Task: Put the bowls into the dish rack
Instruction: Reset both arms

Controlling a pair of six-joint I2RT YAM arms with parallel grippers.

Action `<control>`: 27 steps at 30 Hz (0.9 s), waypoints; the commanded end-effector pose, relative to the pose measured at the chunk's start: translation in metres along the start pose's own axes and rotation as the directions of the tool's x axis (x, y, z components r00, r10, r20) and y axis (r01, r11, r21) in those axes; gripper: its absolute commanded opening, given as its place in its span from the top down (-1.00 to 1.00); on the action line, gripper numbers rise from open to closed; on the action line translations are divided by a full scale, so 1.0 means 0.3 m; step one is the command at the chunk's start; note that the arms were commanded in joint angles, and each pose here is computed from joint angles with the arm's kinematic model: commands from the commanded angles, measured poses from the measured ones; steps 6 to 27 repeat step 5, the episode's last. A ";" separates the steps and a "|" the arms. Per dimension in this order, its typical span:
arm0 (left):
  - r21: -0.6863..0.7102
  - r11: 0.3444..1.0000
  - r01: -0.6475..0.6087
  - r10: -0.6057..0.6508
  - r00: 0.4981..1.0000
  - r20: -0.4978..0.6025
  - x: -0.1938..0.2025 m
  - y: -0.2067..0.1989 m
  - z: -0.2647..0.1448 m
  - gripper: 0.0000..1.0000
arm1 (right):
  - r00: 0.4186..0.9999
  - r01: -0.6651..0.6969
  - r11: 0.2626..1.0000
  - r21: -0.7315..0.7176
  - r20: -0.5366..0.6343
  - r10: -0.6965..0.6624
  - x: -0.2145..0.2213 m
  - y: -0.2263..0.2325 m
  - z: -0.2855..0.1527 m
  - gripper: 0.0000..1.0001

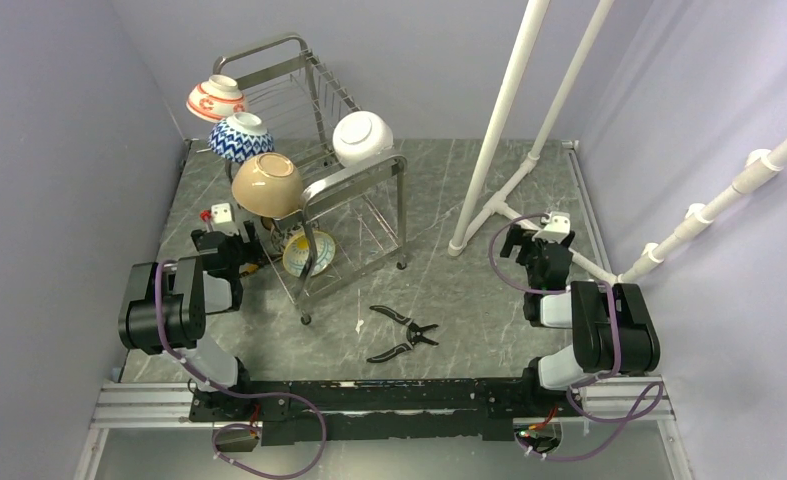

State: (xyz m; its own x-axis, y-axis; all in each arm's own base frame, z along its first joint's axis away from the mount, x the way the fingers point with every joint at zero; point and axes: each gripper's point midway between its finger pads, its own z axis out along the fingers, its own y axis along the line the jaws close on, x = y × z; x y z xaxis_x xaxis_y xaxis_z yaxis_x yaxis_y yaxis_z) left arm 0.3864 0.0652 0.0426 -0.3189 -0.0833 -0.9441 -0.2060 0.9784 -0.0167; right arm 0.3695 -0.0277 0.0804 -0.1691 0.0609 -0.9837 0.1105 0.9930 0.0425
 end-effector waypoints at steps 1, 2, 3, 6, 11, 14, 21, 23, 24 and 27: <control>0.148 0.989 -0.028 0.024 0.999 0.032 -0.043 -0.115 0.013 -0.89 | 0.999 0.016 1.000 -0.020 0.049 -0.015 -0.054 0.012 0.021 -0.99; 0.148 0.989 -0.028 0.024 0.999 0.030 -0.041 -0.115 0.013 -0.89 | 0.999 0.015 1.000 -0.020 0.048 -0.014 -0.053 0.012 0.021 -0.99; 0.148 0.989 -0.029 0.024 0.999 0.032 -0.042 -0.115 0.013 -0.89 | 0.999 0.016 1.000 -0.019 0.049 -0.015 -0.053 0.012 0.020 -0.99; 0.148 0.989 -0.028 0.024 0.999 0.032 -0.043 -0.115 0.014 -0.89 | 0.999 0.017 1.000 -0.020 0.051 -0.016 -0.055 0.012 0.020 -0.99; 0.148 0.989 -0.028 0.024 0.999 0.032 -0.043 -0.115 0.014 -0.89 | 0.999 0.017 1.000 -0.020 0.051 -0.016 -0.055 0.012 0.020 -0.99; 0.148 0.989 -0.028 0.024 0.999 0.032 -0.043 -0.115 0.014 -0.89 | 0.999 0.017 1.000 -0.020 0.051 -0.016 -0.055 0.012 0.020 -0.99; 0.148 0.989 -0.028 0.024 0.999 0.032 -0.043 -0.115 0.014 -0.89 | 0.999 0.017 1.000 -0.020 0.051 -0.016 -0.055 0.012 0.020 -0.99; 0.148 0.989 -0.028 0.024 0.999 0.032 -0.043 -0.115 0.014 -0.89 | 0.999 0.017 1.000 -0.020 0.051 -0.016 -0.055 0.012 0.020 -0.99; 0.148 0.989 -0.028 0.024 0.999 0.032 -0.043 -0.115 0.014 -0.89 | 0.999 0.017 1.000 -0.020 0.051 -0.016 -0.055 0.012 0.020 -0.99; 0.148 0.989 -0.028 0.024 0.999 0.032 -0.043 -0.115 0.014 -0.89 | 0.999 0.017 1.000 -0.020 0.051 -0.016 -0.055 0.012 0.020 -0.99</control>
